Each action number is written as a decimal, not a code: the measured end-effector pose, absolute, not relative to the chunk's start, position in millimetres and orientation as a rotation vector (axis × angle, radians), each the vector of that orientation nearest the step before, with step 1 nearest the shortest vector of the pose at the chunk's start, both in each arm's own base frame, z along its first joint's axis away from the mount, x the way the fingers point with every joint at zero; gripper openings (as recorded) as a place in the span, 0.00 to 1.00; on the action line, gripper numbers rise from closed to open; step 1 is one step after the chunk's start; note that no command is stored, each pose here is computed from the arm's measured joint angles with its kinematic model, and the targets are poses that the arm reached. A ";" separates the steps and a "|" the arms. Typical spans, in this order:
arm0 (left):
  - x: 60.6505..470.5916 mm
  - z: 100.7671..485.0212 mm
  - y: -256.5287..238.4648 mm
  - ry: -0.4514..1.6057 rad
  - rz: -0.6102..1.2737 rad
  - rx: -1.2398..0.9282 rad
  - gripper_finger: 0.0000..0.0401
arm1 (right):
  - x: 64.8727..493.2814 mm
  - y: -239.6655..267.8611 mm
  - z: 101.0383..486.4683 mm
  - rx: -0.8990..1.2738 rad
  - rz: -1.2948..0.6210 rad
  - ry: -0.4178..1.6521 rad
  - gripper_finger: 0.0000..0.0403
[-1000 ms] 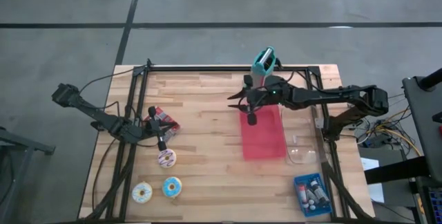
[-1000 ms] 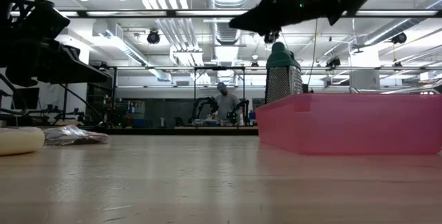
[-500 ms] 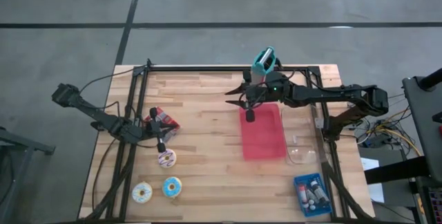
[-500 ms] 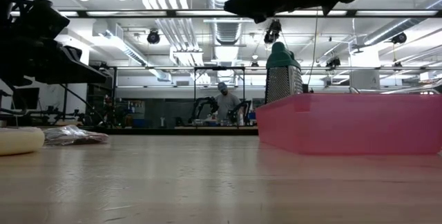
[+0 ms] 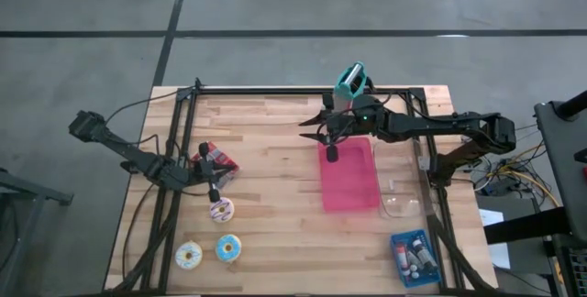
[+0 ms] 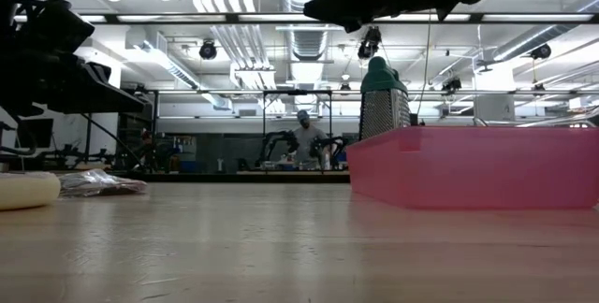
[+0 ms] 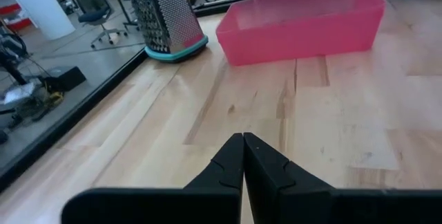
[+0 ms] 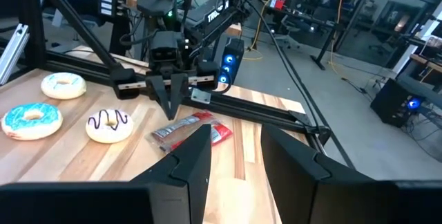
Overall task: Pick & Place Food Item
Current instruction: Put the popcorn bag into the pink bin
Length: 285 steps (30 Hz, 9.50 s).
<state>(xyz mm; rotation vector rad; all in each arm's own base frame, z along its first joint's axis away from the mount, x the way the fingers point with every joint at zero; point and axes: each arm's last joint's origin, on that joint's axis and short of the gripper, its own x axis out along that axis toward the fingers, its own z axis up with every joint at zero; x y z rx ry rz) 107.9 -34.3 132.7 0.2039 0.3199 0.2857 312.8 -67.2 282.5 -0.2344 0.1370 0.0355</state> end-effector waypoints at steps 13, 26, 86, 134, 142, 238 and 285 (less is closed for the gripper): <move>111.8 151.3 -36.0 0.244 0.317 0.036 0.03 | 312.9 -67.2 282.4 -0.234 0.036 0.137 0.30; 121.8 226.5 -41.6 0.553 0.313 -0.162 0.03 | 312.9 -67.2 282.4 -0.234 0.035 0.137 0.30; 179.1 179.2 -9.8 0.965 1.355 -1.126 0.52 | 312.9 -67.2 282.0 -0.235 0.036 0.138 0.30; 207.7 132.1 -3.1 1.086 1.441 -1.109 0.28 | 312.9 -67.2 282.0 -0.234 0.036 0.138 0.30; 208.2 132.0 -2.7 1.073 1.442 -1.101 0.19 | 312.9 -67.2 282.0 -0.234 0.036 0.138 0.30; 315.1 242.0 -45.8 0.575 0.622 0.099 0.00 | 312.9 -67.2 282.0 -0.234 0.036 0.138 0.30; 419.4 185.9 -35.9 0.329 0.346 0.160 0.00 | 312.9 -67.1 282.0 -0.234 0.036 0.138 0.30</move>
